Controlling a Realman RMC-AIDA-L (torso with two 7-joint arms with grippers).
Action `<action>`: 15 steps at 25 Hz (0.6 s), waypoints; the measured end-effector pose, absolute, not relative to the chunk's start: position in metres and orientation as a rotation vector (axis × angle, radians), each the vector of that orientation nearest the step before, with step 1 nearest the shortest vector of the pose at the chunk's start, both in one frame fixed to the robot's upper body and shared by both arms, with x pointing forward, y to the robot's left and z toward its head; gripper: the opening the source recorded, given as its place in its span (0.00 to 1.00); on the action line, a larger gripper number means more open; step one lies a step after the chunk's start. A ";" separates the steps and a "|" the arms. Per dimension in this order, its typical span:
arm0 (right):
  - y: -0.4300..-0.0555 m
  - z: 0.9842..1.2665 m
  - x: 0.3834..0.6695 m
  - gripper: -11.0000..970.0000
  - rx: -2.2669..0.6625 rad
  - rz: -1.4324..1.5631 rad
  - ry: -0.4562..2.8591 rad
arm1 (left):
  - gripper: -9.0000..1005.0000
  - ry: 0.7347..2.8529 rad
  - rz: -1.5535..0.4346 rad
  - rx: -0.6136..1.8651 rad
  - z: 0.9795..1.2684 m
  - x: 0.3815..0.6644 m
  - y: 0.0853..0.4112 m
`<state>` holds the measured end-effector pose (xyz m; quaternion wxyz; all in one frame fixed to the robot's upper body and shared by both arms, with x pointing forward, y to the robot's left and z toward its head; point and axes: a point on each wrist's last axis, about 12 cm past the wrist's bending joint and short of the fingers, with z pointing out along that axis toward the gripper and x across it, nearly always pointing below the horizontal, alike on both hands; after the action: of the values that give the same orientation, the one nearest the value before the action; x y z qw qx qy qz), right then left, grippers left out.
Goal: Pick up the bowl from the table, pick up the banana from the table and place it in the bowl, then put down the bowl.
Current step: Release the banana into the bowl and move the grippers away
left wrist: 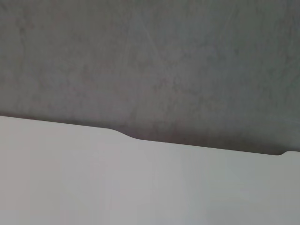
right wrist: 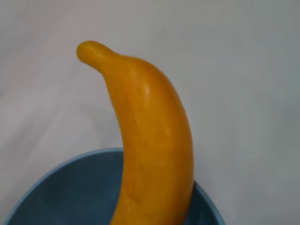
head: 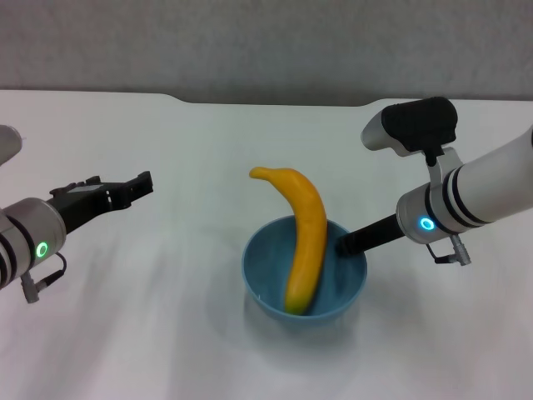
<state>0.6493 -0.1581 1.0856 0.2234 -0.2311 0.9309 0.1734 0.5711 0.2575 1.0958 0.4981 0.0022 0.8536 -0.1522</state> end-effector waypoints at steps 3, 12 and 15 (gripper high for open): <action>-0.159 1.084 0.649 0.05 -0.637 0.469 2.566 | 0.88 2.066 -0.368 0.005 1.096 0.571 0.258; -0.163 1.080 0.648 0.05 -0.637 0.454 2.555 | 0.88 2.065 -0.363 -0.004 1.095 0.570 0.260; -0.162 1.081 0.647 0.05 -0.647 0.459 2.537 | 0.88 2.064 -0.363 -0.004 1.095 0.570 0.260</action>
<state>0.6475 -0.1621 1.0810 0.2396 -0.2364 0.9266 0.1678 0.5700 0.2597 1.0948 0.4993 -0.0015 0.8534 -0.1499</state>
